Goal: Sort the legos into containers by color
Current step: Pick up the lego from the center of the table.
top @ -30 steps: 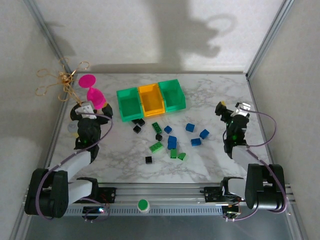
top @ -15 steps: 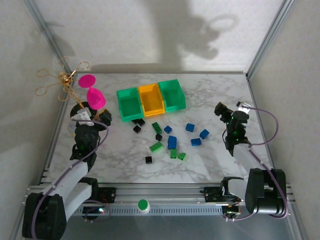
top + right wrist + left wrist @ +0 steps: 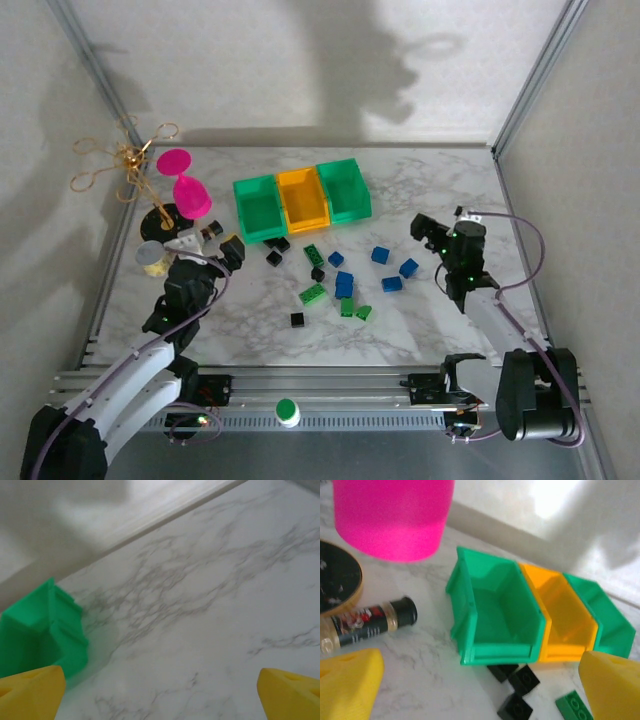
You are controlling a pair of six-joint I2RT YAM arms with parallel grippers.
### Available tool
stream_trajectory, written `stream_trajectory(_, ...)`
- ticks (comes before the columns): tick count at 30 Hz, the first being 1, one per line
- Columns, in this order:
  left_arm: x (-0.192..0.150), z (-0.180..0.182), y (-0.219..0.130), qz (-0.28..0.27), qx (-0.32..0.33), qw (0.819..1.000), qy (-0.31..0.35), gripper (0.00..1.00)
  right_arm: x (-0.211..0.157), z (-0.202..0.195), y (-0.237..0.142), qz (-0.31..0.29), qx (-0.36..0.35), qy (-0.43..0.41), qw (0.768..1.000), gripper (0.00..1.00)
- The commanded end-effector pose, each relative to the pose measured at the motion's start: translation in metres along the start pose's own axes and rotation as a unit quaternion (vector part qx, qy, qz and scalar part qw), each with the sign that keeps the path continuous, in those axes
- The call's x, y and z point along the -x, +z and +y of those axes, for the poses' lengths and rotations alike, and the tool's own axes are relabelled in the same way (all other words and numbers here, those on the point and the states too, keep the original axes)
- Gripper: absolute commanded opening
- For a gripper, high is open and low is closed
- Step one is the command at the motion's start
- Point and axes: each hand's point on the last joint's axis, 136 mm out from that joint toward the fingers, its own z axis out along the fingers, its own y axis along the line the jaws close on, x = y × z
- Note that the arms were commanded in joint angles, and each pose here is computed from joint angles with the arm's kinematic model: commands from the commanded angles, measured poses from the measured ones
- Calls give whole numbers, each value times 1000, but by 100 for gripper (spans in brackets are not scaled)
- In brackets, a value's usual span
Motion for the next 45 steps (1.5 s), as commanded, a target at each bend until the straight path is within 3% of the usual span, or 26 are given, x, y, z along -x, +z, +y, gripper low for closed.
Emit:
stream_trajectory(1,-20,-13,-4,51,-12,999,-14,99,-20,24,-2,57,23,-2,998,99)
stream_trajectory(12,-86,-59,8,212,-5,976,44,98,-97,100,-15,184,89,-27,979,99)
stream_trajectory(24,-140,-64,49,340,50,929,136,85,-124,134,-17,222,116,-18,968,99)
stream_trajectory(36,-155,-43,89,382,101,902,175,84,-112,140,-14,208,113,-24,971,99)
stream_trajectory(40,-160,-52,99,391,78,898,187,77,-112,138,-13,208,108,-27,972,99)
stream_trajectory(45,-167,-43,104,401,100,887,206,71,-112,134,-13,207,99,-28,973,99)
